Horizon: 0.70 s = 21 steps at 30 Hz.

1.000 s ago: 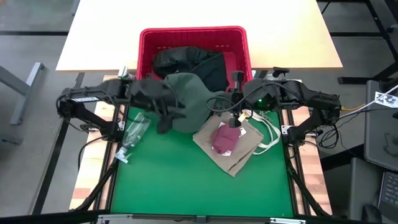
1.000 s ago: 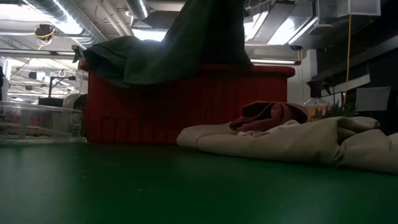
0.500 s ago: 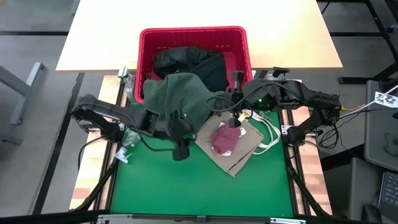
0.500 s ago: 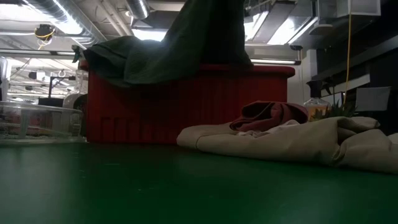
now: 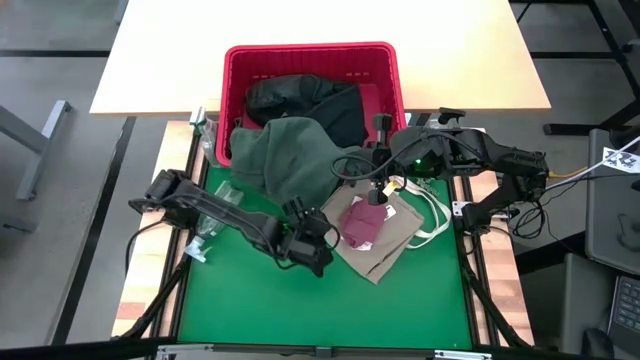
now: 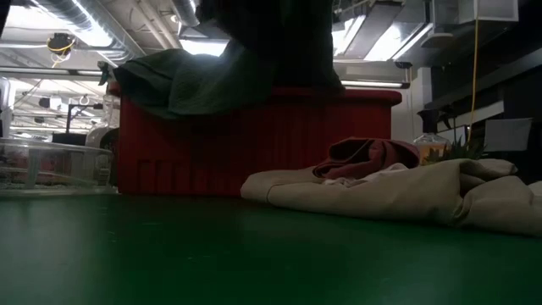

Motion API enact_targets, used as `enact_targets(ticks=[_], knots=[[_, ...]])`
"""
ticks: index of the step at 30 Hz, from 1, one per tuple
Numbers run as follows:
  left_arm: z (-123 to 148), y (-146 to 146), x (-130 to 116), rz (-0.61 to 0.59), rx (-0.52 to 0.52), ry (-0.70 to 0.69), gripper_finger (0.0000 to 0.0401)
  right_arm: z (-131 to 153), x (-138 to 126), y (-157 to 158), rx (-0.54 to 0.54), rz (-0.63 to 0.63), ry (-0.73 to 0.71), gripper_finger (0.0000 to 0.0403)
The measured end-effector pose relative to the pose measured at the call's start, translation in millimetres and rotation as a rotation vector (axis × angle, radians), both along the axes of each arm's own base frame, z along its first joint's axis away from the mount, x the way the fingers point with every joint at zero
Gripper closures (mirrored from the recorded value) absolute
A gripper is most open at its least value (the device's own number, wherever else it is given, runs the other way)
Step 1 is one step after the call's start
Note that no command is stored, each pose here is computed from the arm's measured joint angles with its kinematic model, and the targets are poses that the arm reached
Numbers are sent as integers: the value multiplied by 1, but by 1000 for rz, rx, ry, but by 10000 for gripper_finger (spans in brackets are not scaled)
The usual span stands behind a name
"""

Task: Fold laundry
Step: Fold the green polo shirt

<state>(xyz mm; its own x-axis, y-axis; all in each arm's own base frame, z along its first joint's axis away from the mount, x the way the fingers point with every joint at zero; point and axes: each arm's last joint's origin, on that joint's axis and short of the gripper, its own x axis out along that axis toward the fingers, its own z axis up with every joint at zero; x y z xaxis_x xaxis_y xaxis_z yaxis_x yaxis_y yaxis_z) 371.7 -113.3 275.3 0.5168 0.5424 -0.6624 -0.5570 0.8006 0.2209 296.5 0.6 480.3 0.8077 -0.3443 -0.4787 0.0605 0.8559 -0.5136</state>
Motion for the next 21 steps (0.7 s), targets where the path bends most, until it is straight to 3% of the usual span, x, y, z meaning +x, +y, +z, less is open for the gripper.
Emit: enact_targets(ticks=[5, 12, 15, 21], knots=[[-4, -2, -1, 118, 63, -78, 232, 0, 0, 0, 0, 0, 0, 392], [-5, -7, -20, 263, 94, -121, 232, 0, 0, 0, 0, 0, 0, 392], [-5, -9, -21, 352, 72, -236, 232, 0, 0, 0, 0, 0, 0, 391], [-4, -8, -12, 368, 28, -318, 232, 0, 0, 0, 1, 0, -2, 391]])
